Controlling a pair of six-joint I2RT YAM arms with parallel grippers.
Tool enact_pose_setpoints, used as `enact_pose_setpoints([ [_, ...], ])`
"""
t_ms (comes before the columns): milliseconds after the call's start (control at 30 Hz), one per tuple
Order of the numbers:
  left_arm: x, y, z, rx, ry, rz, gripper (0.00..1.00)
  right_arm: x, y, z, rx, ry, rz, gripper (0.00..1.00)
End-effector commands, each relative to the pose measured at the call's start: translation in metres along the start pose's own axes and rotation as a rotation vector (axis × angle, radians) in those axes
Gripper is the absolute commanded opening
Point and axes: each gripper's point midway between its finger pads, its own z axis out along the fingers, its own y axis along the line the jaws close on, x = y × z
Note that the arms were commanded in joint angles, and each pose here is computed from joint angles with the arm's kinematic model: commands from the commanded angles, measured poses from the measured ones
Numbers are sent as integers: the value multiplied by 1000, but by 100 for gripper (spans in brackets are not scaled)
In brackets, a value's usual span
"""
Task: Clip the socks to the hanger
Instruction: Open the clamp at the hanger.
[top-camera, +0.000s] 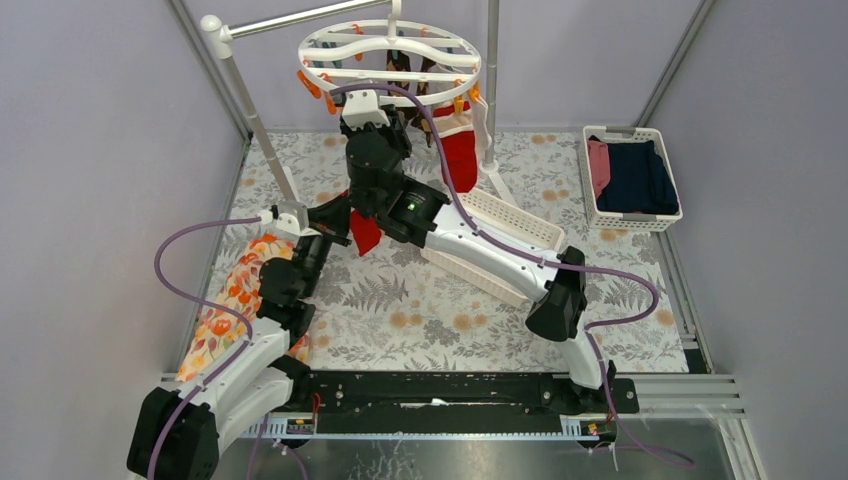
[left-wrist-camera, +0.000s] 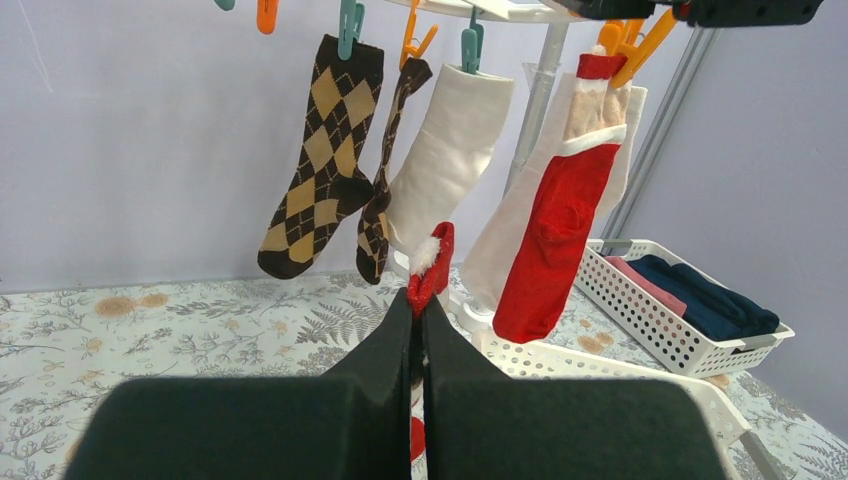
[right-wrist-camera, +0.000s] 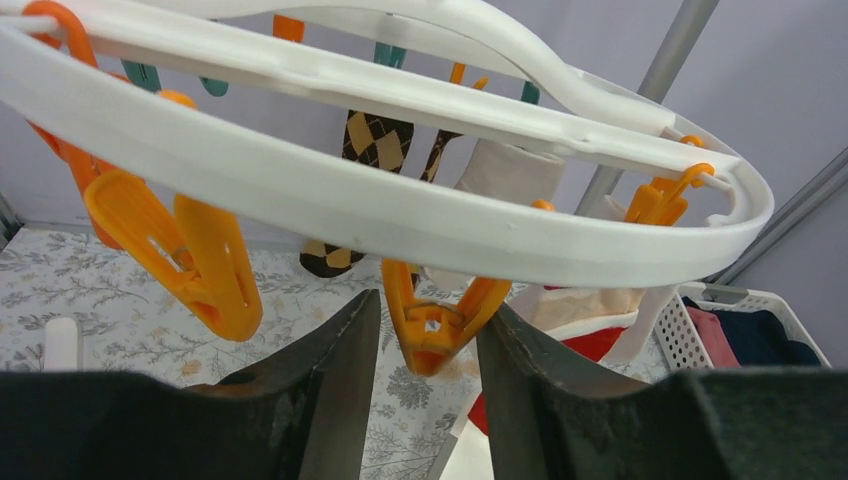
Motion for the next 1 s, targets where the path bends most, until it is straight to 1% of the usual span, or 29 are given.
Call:
enact_pose_setpoints([
  [0, -8, 1, -2, -5, -40, 21, 0, -32, -28, -4, 10, -36, 101, 44],
  [67, -8, 0, -2, -2, -39, 21, 0, -32, -28, -5, 6, -38, 107, 42],
  [133, -8, 1, -3, -4, -40, 21, 0, -34, -30, -5, 1, -42, 117, 43],
  [167, -8, 0, -3, -3, -39, 21, 0, -35, -30, -6, -1, -44, 122, 47],
  [233, -8, 0, -2, -3, -39, 21, 0, -37, -33, -7, 2, -50, 139, 62],
  [267, -8, 0, -2, -3, -39, 21, 0, -37, -33, -7, 0, -53, 144, 66],
  [333, -9, 0, -3, -3, -41, 21, 0, -41, -36, -8, -1, -59, 162, 68],
  [467, -9, 0, -3, -1, -40, 21, 0, -46, -39, -10, -12, -67, 187, 65],
  [900, -11, 0, -3, -5, -46, 24, 0, -45, -38, -6, -17, -68, 185, 48],
  [967, -10, 0, -3, -5, -45, 24, 0, -44, -38, -6, -20, -68, 183, 44],
])
